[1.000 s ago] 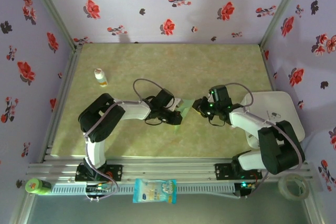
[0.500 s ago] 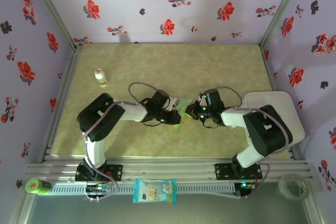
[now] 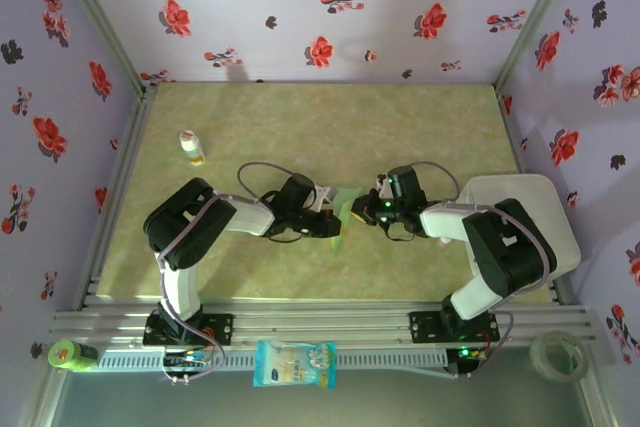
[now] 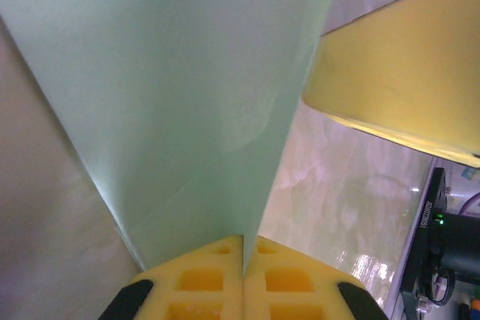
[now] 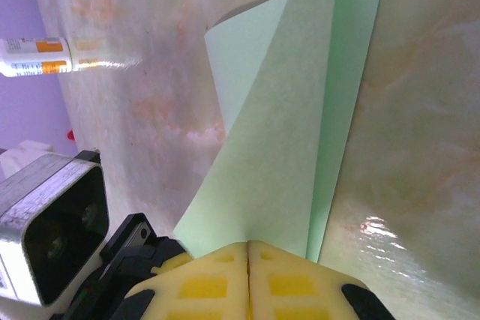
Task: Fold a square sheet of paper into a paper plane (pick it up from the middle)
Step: Fold the wing for the fifth time at the center of the table.
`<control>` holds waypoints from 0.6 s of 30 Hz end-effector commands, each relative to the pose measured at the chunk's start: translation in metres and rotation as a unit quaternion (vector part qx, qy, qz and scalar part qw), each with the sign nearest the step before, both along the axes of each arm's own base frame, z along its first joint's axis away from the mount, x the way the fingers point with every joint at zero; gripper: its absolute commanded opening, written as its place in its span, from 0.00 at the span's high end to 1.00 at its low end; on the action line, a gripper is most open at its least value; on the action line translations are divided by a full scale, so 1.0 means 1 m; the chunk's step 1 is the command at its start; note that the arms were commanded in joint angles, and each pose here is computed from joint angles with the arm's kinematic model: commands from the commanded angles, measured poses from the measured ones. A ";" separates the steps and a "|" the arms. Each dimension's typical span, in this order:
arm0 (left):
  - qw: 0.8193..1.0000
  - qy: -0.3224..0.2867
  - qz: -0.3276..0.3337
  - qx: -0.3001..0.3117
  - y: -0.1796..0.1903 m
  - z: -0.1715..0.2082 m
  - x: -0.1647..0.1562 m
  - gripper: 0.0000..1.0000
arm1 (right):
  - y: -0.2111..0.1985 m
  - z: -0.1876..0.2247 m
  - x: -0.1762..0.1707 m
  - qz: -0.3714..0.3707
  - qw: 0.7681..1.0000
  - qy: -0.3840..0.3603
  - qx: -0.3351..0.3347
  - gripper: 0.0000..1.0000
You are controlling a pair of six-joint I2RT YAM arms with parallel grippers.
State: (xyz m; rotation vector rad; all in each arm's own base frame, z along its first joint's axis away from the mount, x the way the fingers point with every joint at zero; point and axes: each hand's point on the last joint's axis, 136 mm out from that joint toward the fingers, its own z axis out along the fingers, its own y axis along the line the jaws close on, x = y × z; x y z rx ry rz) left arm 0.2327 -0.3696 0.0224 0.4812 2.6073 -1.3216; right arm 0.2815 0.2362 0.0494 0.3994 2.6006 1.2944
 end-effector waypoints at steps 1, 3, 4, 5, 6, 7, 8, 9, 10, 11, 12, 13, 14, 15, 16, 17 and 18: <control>0.999 0.037 0.020 0.029 0.020 -0.019 -0.006 1.00 | 0.011 0.016 0.002 0.031 0.999 -0.026 0.020 0.93; 0.999 0.039 0.024 0.025 0.021 -0.019 -0.006 1.00 | 0.014 0.016 0.003 0.039 0.999 -0.026 0.023 0.93; 0.999 0.040 0.028 0.022 0.022 -0.019 -0.006 1.00 | 0.015 0.015 0.003 0.043 0.998 -0.025 0.025 0.93; 0.998 0.042 0.029 0.021 0.023 -0.020 -0.006 1.00 | 0.016 0.015 0.003 0.046 0.998 -0.025 0.025 0.93; 0.998 0.043 0.032 0.021 0.024 -0.021 -0.006 1.00 | 0.017 0.014 0.003 0.049 0.998 -0.024 0.024 0.93; 0.998 0.045 0.034 0.022 0.026 -0.022 -0.006 1.00 | 0.018 0.013 0.004 0.052 0.998 -0.023 0.023 0.93; 0.998 0.047 0.035 0.022 0.027 -0.022 -0.006 1.00 | 0.019 0.012 0.004 0.057 0.998 -0.023 0.024 0.93; 0.998 0.045 0.034 0.022 0.027 -0.022 -0.006 1.00 | 0.021 0.012 0.005 0.059 0.998 -0.023 0.026 0.93; 0.998 0.047 0.034 0.023 0.027 -0.023 -0.006 1.00 | 0.022 0.011 0.006 0.062 0.997 -0.021 0.027 0.93; 0.998 0.048 0.035 0.024 0.028 -0.023 -0.006 1.00 | 0.022 0.009 0.006 0.063 0.998 -0.019 0.025 0.94; 0.998 0.048 0.036 0.023 0.028 -0.023 -0.006 1.00 | 0.022 0.006 0.006 0.062 0.998 -0.015 0.022 0.94; 0.998 0.050 0.037 0.024 0.028 -0.023 -0.006 1.00 | 0.022 0.003 0.007 0.062 0.998 -0.012 0.021 0.94; 0.998 0.051 0.037 0.025 0.029 -0.024 -0.007 1.00 | 0.023 0.002 0.007 0.061 0.998 -0.011 0.022 0.94; 0.998 0.052 0.039 0.025 0.029 -0.024 -0.006 1.00 | 0.023 0.002 0.008 0.060 0.998 -0.011 0.023 0.94; 0.997 0.054 0.040 0.027 0.030 -0.025 -0.006 1.00 | 0.023 0.001 0.009 0.060 0.998 -0.011 0.023 0.94; 0.997 0.056 0.041 0.029 0.031 -0.026 -0.006 1.00 | 0.023 0.000 0.010 0.060 0.998 -0.010 0.021 0.94; 0.997 0.058 0.041 0.030 0.031 -0.027 -0.006 1.00 | 0.023 -0.001 0.010 0.059 0.998 -0.010 0.020 0.94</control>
